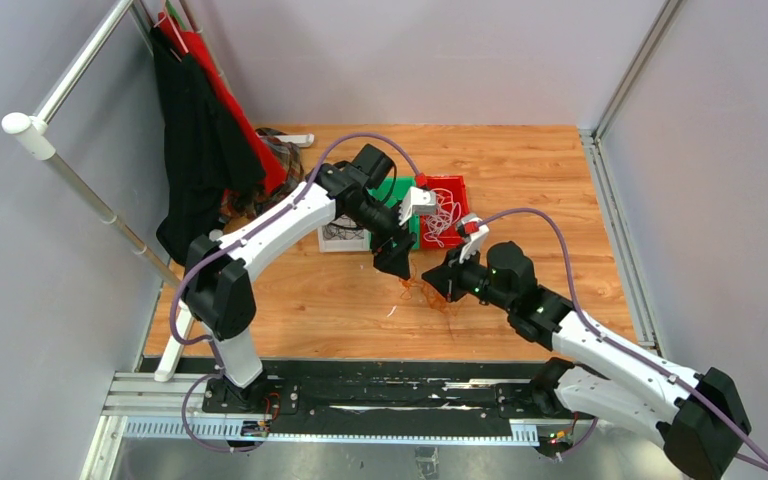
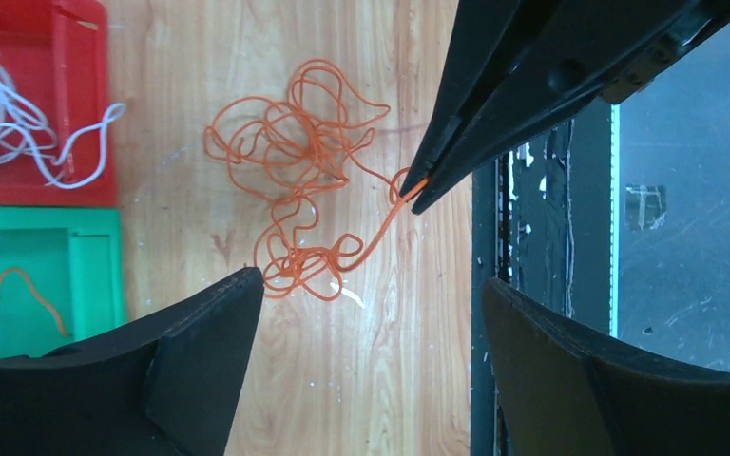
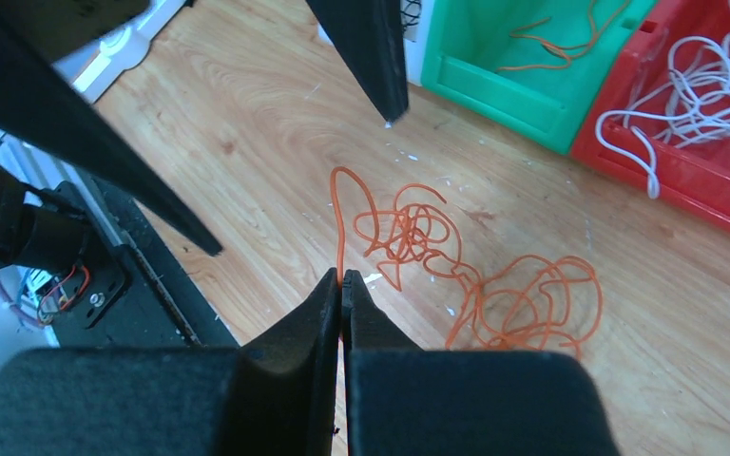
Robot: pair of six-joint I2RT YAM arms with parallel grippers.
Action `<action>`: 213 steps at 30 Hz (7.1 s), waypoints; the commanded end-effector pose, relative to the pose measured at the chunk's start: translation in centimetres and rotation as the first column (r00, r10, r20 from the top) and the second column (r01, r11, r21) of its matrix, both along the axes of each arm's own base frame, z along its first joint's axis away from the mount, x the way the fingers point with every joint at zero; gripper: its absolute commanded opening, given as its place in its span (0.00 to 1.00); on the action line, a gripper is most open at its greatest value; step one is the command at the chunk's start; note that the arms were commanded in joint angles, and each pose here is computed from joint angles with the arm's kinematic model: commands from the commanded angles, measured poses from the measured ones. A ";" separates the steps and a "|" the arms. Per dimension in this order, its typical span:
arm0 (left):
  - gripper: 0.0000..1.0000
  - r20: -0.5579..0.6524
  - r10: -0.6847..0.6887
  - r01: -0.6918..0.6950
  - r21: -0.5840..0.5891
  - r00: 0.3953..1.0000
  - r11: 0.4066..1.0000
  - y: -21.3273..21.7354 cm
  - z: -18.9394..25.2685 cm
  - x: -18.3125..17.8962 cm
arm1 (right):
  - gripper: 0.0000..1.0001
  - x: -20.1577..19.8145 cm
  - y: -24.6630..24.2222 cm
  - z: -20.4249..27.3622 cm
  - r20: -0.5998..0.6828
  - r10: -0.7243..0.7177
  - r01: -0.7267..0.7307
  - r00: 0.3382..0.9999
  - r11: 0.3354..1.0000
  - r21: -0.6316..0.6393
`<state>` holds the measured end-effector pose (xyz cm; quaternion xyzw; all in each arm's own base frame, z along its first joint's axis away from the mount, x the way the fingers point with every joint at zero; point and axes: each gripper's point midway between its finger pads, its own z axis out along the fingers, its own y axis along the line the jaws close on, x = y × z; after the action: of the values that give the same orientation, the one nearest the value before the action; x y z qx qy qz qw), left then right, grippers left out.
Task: Untangle the cables
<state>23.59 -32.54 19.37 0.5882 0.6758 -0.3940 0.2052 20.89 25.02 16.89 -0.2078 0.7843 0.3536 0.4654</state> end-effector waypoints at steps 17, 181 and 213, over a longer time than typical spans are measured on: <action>0.01 0.129 -0.149 0.153 -0.021 0.980 0.988 0.4 0.4 -1.2 | 0.01 0.4 2.2 3.6 0.065 0.100 -0.104 0.993 0.993 0.059; 0.98 0.299 0.452 -0.495 0.082 0.840 0.865 5.4 2.8 11.6 | 0.40 2.8 -7.7 -10.9 -0.041 -0.468 0.419 0.883 0.824 -0.381; 0.97 0.110 0.148 -0.142 -0.062 0.983 0.988 3.2 2.6 3.1 | 0.47 4.8 -6.7 -7.3 0.010 -0.389 0.360 0.921 0.842 -0.401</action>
<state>27.22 -29.48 21.33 0.5437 0.7044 -0.3607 0.2794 25.23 20.76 12.94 -0.1477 0.8524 0.1603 0.4754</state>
